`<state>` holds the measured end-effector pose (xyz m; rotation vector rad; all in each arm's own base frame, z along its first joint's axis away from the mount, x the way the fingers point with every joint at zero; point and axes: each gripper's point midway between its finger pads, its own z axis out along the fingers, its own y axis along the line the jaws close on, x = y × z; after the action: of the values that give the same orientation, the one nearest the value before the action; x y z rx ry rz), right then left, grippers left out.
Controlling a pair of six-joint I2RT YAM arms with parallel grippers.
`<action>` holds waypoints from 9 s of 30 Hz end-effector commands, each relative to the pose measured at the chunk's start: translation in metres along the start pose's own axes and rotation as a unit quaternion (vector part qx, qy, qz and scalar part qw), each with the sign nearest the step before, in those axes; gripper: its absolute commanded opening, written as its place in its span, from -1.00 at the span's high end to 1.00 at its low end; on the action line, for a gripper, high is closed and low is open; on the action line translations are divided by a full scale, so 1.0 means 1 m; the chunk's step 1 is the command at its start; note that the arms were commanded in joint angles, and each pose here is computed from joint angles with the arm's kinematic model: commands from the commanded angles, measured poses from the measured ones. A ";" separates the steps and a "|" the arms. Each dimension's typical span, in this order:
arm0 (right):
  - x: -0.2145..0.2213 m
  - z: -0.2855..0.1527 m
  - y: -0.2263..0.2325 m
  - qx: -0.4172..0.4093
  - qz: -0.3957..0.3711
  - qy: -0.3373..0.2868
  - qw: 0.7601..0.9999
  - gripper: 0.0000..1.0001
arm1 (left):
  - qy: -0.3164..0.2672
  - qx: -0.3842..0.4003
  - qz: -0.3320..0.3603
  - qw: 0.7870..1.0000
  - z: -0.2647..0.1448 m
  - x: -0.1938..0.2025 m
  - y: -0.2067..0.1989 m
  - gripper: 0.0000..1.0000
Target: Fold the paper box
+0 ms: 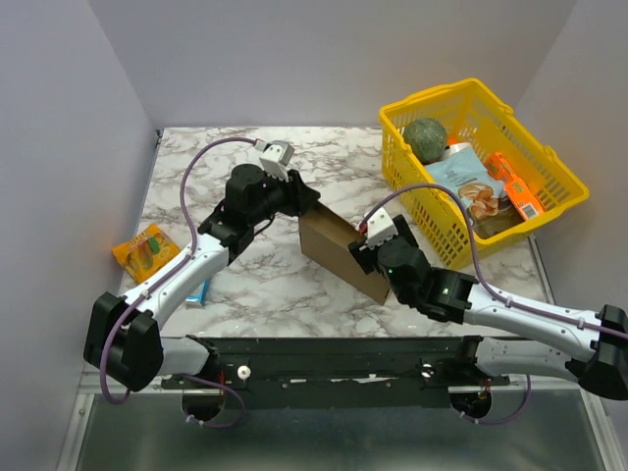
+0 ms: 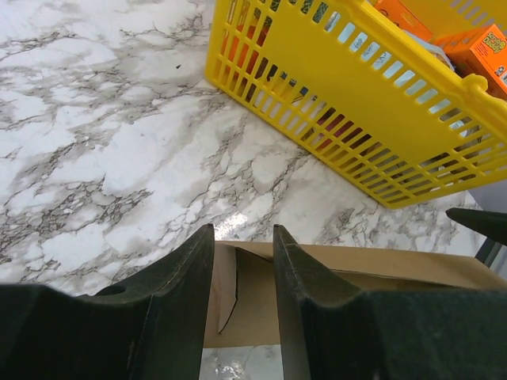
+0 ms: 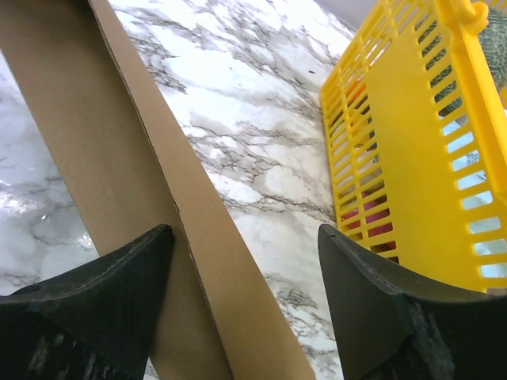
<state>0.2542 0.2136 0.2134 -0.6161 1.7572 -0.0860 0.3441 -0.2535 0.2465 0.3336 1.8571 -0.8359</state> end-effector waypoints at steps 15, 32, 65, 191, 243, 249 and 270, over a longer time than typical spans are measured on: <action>-0.034 -0.073 0.008 -0.156 0.220 -0.024 0.963 -0.61 | 0.132 -0.095 -0.002 0.987 -0.015 0.094 0.050 0.23; -0.011 -0.082 0.033 -0.205 0.252 0.032 0.945 0.46 | 0.131 -0.098 0.001 0.987 -0.015 0.098 0.046 0.24; 0.118 -0.079 0.063 -0.132 0.231 0.234 0.935 0.55 | 0.129 -0.124 -0.011 0.984 -0.030 0.136 0.059 0.26; -0.031 0.128 0.088 -0.323 0.408 0.143 0.842 -0.63 | 0.098 -0.171 -0.038 0.980 -0.055 0.108 0.059 -0.38; 0.025 0.139 0.111 -0.292 0.299 0.242 0.875 -0.13 | 0.254 -0.216 -0.178 0.926 -0.077 0.269 0.078 0.55; 0.036 0.142 0.113 -0.281 0.262 0.266 0.884 0.00 | 0.266 -0.221 -0.179 0.921 -0.083 0.284 0.079 0.67; -0.032 0.080 0.106 -0.325 0.288 0.192 0.880 -0.19 | 0.242 -0.244 -0.186 0.920 -0.106 0.292 0.078 0.33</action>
<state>0.3306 0.3478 0.2066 -0.5048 2.1525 0.8969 0.3058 -0.2282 0.1860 -0.1912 1.7359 -0.9494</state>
